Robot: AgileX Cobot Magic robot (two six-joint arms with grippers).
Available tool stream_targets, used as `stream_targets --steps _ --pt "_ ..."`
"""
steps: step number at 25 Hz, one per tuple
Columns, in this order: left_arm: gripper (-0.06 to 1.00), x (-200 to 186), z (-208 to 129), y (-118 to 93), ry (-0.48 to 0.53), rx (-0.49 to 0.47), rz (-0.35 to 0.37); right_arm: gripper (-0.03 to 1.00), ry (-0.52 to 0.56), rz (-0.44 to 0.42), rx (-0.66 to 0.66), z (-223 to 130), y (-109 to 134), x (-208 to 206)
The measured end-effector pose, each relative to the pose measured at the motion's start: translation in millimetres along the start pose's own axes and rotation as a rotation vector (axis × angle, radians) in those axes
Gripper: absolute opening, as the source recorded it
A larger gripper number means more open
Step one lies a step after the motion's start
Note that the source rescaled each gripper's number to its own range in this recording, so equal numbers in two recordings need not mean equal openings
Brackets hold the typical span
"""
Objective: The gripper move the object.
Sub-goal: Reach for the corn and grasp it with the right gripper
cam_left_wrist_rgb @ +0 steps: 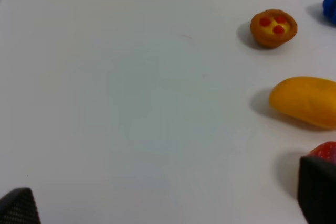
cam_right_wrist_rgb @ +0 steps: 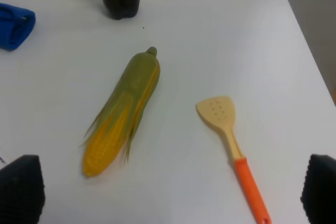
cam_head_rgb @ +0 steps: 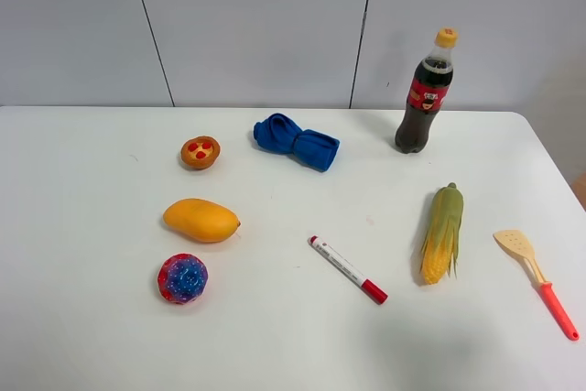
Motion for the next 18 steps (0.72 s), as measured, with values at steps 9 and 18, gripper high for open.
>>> stream_targets --steps 9,18 --pt "1.00 0.0 0.0 0.0 0.000 0.000 0.000 1.00 0.278 0.026 0.176 41.7 1.3 48.6" --pt "1.00 0.0 0.0 0.0 0.000 0.000 0.000 1.00 0.495 -0.016 0.247 35.3 -6.0 148.1"
Point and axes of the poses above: a point on each arm's last joint axis where the gripper is mounted, x pointing out along that axis toward the gripper, y along the wrist's bending axis when the last joint is at zero, z = x × y, the point moved 9 cm from there along x, pointing out along that axis toward the gripper, and after that the axes turned 6 degrees about -x, right-handed, at the moved point
